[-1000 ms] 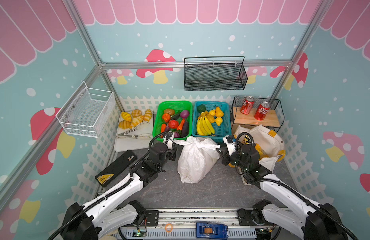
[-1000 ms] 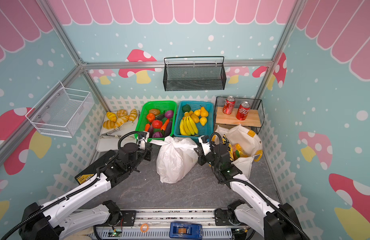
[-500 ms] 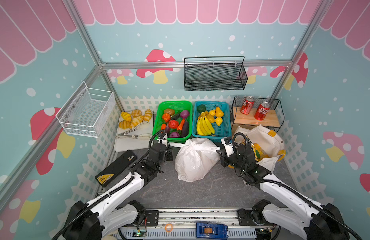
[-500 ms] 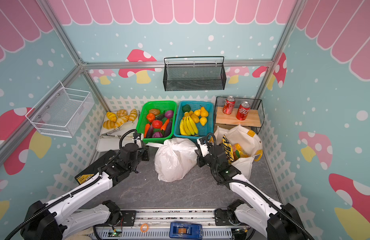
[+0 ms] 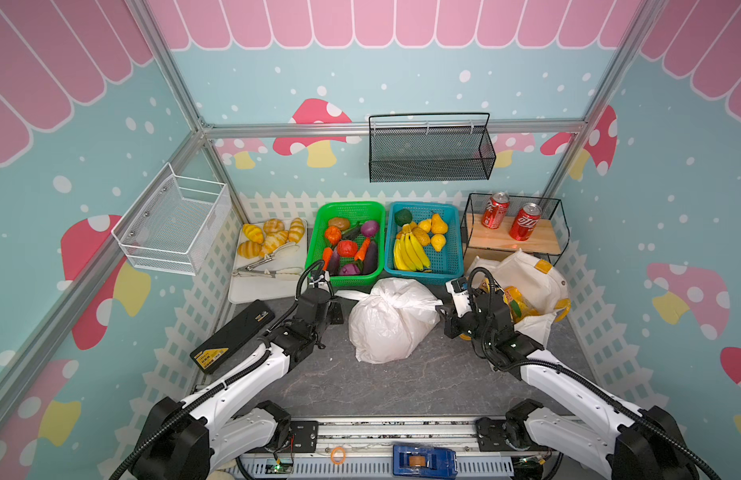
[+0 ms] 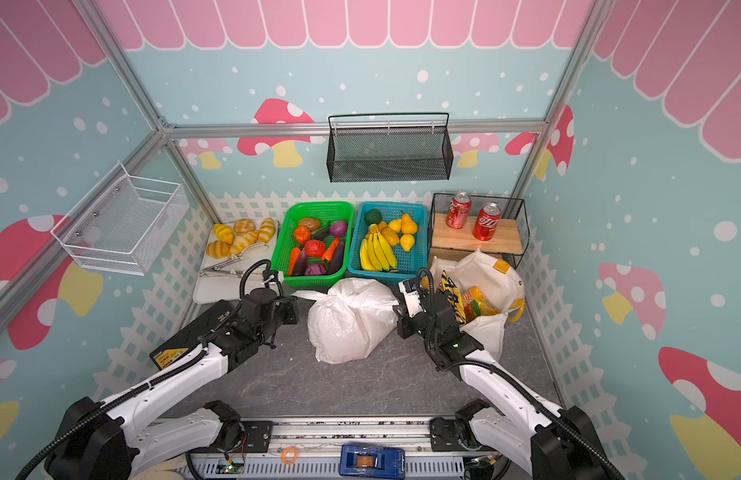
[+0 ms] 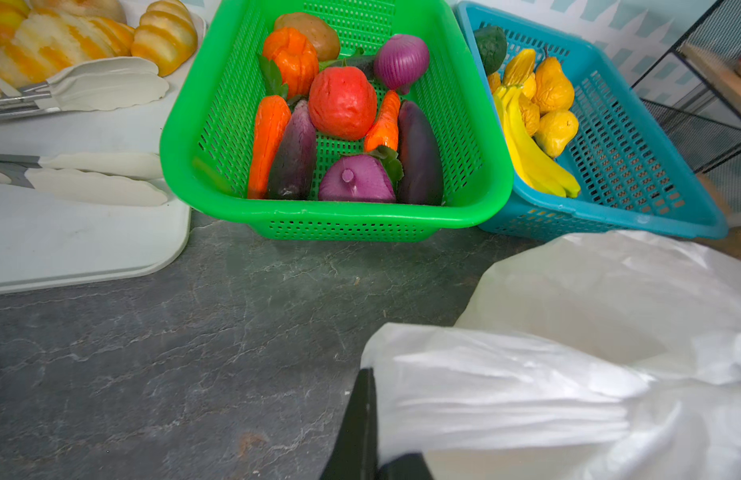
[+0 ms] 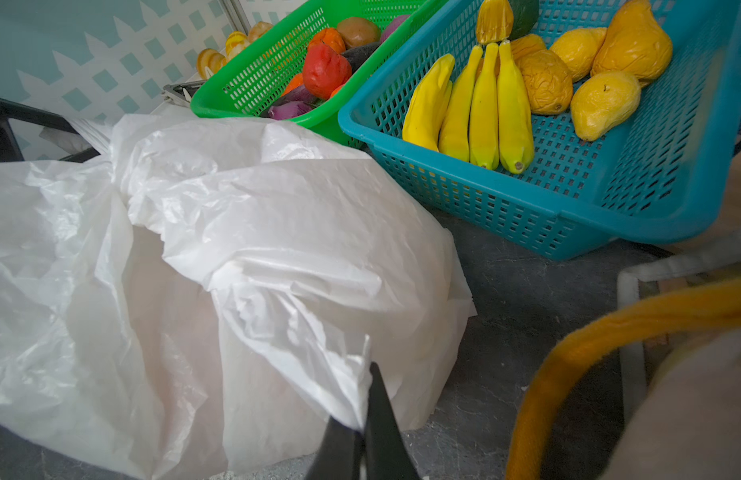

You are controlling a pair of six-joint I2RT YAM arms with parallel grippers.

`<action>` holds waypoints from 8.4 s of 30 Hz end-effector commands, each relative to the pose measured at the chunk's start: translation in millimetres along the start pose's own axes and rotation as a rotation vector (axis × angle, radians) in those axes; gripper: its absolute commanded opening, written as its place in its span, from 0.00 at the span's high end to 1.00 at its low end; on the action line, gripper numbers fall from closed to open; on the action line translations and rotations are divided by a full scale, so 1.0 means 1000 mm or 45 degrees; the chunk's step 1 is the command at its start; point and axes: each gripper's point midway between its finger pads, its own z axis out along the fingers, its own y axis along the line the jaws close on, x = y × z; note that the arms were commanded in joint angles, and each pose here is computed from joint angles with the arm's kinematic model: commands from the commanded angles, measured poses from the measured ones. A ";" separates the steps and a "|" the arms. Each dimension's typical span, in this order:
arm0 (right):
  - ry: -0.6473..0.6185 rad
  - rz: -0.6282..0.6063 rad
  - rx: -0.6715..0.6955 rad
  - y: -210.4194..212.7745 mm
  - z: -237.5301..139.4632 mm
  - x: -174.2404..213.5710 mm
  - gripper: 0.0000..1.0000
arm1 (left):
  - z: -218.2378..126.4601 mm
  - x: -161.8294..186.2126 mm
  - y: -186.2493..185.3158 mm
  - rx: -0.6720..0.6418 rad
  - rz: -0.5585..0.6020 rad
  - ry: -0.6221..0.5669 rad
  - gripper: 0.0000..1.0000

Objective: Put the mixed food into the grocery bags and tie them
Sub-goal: 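Grasp the white bag's knot with the left gripper while right reaches toward tote, then lift the white bag with the left gripper while right grips tote handle, then carry the white bag over the tote with left while right holds tote open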

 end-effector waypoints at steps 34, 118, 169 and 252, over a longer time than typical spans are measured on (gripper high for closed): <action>-0.061 -0.757 -0.568 0.108 0.023 -0.106 0.11 | -0.085 -0.070 -0.031 0.310 -0.179 -0.238 0.20; 0.467 0.052 0.405 -0.043 -0.040 0.002 0.38 | -0.024 -0.035 -0.100 0.284 0.343 0.051 1.00; 0.007 -0.112 -0.467 0.143 -0.023 -0.139 0.38 | -0.189 -0.199 -0.075 0.166 -0.109 -0.494 1.00; -0.415 0.416 0.110 -0.061 -0.082 -0.097 1.00 | -0.040 0.066 -0.266 0.615 0.857 0.824 1.00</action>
